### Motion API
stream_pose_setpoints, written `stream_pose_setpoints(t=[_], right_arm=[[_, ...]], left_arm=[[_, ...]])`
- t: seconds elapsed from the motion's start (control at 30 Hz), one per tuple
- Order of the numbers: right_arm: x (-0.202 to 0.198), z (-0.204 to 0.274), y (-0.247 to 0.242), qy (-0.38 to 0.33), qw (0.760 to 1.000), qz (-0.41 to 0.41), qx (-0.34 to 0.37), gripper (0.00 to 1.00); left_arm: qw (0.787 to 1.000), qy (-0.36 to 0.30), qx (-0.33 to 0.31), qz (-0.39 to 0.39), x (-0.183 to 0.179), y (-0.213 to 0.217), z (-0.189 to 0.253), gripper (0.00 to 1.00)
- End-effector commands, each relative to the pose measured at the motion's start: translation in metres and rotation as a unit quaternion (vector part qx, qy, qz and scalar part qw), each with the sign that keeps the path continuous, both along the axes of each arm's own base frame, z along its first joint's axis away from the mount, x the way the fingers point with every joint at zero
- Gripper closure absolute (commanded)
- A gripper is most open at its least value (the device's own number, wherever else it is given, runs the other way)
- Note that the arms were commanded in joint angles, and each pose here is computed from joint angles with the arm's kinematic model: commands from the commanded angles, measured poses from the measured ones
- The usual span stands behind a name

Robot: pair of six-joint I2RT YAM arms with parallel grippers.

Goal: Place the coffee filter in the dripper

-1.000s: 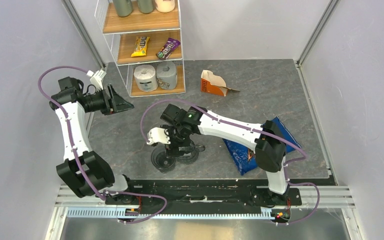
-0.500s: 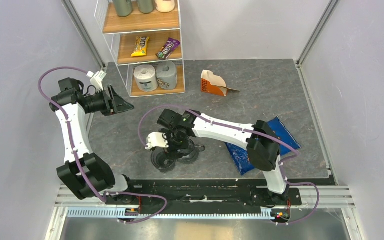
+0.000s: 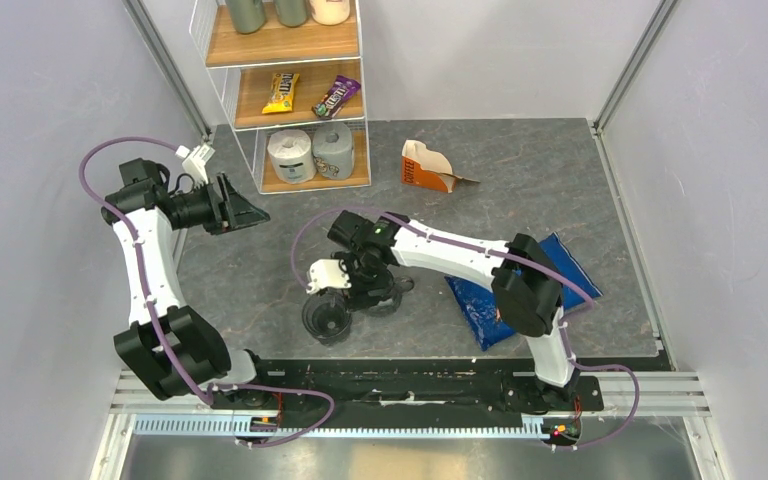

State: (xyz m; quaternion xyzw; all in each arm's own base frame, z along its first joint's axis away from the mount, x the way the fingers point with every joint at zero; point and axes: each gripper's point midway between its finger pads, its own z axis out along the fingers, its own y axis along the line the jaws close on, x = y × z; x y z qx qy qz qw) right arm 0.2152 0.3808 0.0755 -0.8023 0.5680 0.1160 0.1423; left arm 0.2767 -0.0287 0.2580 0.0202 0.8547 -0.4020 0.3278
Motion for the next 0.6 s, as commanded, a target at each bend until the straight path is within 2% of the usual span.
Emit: stream_pose_setpoints(t=[0.0,0.27,0.57], right_arm=[[0.027,0.013,-0.012,-0.027,1.0,-0.003,0.009,0.1],[0.065,0.007,-0.043,-0.028,0.999,-0.027,-0.007,0.09],[0.092,0.008,-0.063,-0.038,0.998,-0.044,-0.016,0.05]], left_arm=[[1.0,-0.02,-0.006,0.0,-0.002,-0.004,0.008,0.33],[1.0,-0.012,0.0,0.0,-0.004,-0.003,0.001,0.34],[0.999,0.034,0.018,-0.03,-0.03,-0.006,-0.023,0.33]])
